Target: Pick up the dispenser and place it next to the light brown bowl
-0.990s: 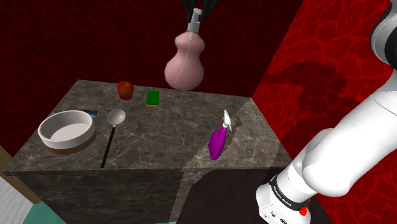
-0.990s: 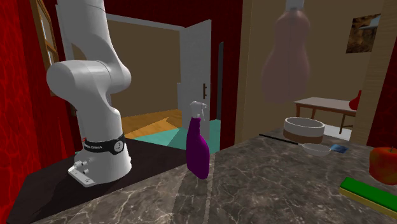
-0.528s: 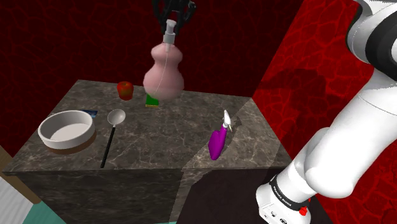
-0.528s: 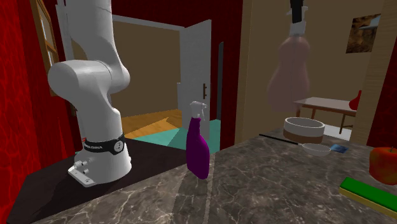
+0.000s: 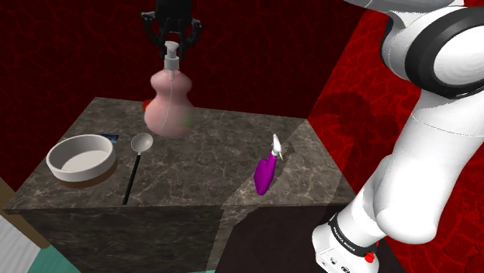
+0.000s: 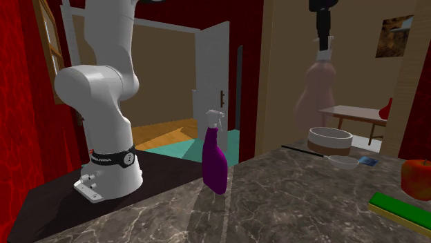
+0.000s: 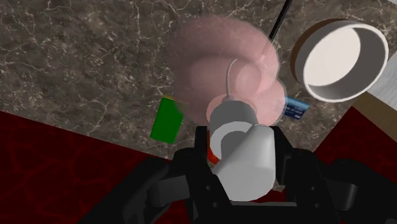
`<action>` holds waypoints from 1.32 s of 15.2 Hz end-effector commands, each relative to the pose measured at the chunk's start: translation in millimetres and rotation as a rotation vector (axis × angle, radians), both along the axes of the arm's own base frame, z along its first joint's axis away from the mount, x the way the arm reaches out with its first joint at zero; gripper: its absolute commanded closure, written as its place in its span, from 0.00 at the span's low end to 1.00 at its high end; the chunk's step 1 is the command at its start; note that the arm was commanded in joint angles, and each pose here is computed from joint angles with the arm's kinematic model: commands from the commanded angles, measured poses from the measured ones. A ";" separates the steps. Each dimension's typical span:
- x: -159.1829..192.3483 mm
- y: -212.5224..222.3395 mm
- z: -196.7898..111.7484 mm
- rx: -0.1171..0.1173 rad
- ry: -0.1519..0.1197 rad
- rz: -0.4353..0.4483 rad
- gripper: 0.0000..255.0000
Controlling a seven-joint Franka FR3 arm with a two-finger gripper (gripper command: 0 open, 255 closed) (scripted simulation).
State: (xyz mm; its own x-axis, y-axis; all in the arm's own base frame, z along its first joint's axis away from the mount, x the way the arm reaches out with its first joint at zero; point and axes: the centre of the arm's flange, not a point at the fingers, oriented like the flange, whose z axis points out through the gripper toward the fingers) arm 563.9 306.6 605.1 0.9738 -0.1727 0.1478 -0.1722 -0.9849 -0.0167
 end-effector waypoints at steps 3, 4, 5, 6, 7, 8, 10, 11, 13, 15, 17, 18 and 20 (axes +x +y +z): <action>0.5 9.9 -21.9 0.001 -0.002 -0.001 1.00; 0.5 9.9 -27.2 0.001 -0.002 -0.001 1.00; 0.5 9.9 -32.5 0.001 -0.002 -0.001 1.00; 0.5 9.9 -37.8 0.001 -0.002 -0.001 1.00; 0.5 9.9 -43.0 0.001 -0.002 -0.001 1.00; 0.5 9.9 -48.3 0.001 -0.002 -0.001 1.00; 0.5 9.9 -58.9 0.001 -0.002 -0.001 1.00; 0.5 9.9 -64.2 0.001 -0.002 -0.001 1.00; 0.5 9.9 -74.7 0.001 -0.002 -0.001 1.00; 0.5 9.9 -85.3 0.001 -0.002 -0.001 1.00; 0.5 9.9 -95.8 0.001 -0.002 -0.001 1.00; 0.5 9.9 -101.1 0.001 -0.002 -0.001 1.00; 0.5 9.9 -111.7 0.001 -0.002 -0.001 1.00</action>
